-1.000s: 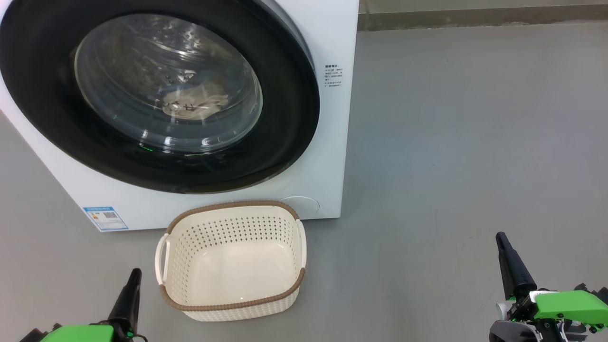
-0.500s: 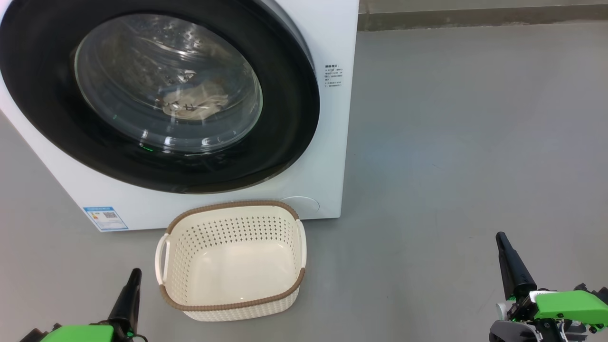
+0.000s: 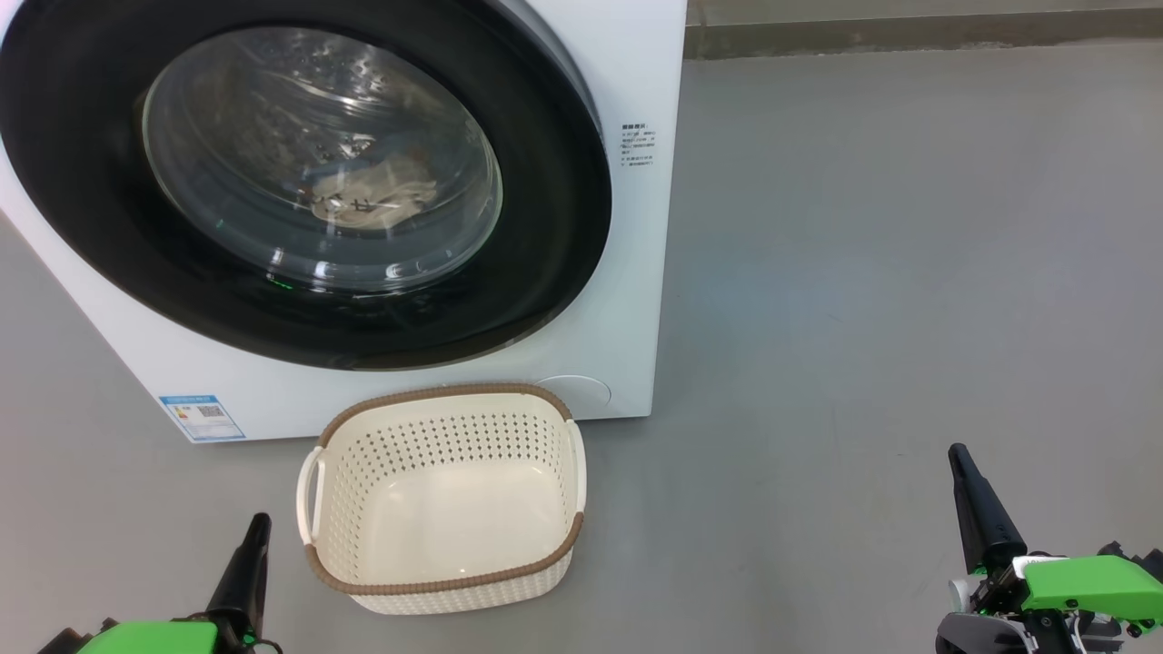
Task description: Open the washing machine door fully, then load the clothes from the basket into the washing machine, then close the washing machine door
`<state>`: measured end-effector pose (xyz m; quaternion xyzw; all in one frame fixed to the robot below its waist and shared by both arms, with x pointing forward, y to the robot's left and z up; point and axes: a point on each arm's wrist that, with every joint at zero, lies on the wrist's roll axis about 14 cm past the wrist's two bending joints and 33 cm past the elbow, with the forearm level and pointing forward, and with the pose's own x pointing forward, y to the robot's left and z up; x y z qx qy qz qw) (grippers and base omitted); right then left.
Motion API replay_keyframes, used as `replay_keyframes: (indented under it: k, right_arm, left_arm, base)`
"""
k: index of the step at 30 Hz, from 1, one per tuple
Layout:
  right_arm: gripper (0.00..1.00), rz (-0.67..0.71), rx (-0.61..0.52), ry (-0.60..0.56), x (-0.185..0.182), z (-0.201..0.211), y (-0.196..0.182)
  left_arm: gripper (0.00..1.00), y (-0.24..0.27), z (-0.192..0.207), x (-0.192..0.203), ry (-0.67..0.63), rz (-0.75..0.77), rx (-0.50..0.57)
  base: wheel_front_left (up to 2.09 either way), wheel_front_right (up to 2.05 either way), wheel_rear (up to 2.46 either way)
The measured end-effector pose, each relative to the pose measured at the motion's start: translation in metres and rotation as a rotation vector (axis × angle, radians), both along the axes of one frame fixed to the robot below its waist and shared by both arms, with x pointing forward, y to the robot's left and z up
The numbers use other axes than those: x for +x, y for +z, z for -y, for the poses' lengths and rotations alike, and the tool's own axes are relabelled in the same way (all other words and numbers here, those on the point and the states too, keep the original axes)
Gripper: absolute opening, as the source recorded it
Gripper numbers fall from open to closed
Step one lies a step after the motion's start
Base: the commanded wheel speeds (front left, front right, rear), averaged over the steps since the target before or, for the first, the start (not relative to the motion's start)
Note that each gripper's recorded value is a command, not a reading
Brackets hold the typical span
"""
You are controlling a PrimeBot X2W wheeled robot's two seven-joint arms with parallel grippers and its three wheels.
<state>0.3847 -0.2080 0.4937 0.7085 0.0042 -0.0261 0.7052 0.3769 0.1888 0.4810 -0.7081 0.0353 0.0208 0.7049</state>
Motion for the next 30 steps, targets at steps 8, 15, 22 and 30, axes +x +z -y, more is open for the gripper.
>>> replay_keyframes:
  k: [8,15,22,30]
  right_arm:
    - [0.0,0.0,0.0,0.0,0.0,0.0,0.0]
    - [0.0,0.0,0.0,0.0,0.0,0.0,0.0]
    - [0.0,0.0,0.0,0.0,0.0,0.0,0.0]
    - [0.0,0.0,0.0,0.0,0.0,0.0,0.0]
  left_arm:
    - [0.0,0.0,0.0,0.0,0.0,0.0,0.0]
    - [0.0,0.0001,0.0,0.0,0.0,0.0,0.0]
    - [0.0,0.0001,0.0,0.0,0.0,0.0,0.0]
    - [0.0,0.0001,0.0,0.0,0.0,0.0,0.0]
  base:
    - [0.0,0.0,0.0]
    - [0.0,0.0,0.0]
    - [0.0,0.0,0.0]
    - [0.0,0.0,0.0]
